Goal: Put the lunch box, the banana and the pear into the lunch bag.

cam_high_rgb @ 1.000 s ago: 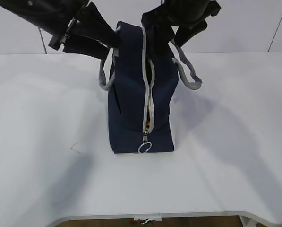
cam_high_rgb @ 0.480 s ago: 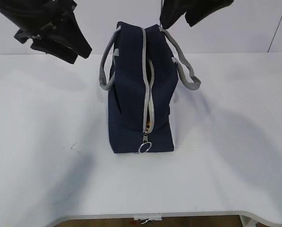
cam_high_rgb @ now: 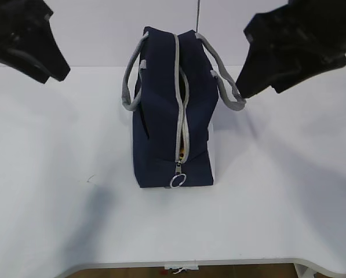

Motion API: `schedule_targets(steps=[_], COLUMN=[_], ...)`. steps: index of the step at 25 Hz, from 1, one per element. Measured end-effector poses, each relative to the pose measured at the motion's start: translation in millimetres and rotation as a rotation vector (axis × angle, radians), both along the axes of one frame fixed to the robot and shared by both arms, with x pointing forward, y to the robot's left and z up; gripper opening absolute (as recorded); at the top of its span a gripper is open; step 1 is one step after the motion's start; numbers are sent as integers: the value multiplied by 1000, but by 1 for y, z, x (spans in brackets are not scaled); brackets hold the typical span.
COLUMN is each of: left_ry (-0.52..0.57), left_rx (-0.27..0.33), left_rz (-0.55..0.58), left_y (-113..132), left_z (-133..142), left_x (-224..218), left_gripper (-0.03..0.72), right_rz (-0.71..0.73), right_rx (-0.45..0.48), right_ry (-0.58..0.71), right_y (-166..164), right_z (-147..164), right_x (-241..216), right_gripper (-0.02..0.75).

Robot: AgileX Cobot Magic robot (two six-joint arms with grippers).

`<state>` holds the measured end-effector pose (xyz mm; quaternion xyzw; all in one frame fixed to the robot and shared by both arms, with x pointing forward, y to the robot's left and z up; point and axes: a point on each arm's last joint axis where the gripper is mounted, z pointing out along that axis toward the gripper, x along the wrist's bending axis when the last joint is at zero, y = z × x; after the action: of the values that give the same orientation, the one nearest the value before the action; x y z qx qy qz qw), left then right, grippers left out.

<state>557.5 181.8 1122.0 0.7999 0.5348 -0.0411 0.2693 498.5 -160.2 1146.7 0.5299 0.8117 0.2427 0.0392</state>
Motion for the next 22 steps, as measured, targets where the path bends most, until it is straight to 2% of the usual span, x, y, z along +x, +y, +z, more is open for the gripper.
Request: schedule_targets(steps=[3, 5, 12, 22], left_ry=[2, -13, -45, -43], left_rx=[51, 65, 61, 54], left_rz=[1, 1, 2, 2], left_y=[7, 10, 12, 12], left_z=[-3, 0, 11, 11], left_x=[-11, -17, -25, -25], left_gripper=[306, 306, 287, 286], right_rz=[-31, -52, -84, -121], right_rx=[46, 71, 96, 149], right_ry=[-84, -132, -296, -397], right_y=[-9, -14, -23, -22], right_z=[-10, -24, -77, -77], right_x=[-18, -27, -34, -26], right_gripper=[456, 456, 456, 456])
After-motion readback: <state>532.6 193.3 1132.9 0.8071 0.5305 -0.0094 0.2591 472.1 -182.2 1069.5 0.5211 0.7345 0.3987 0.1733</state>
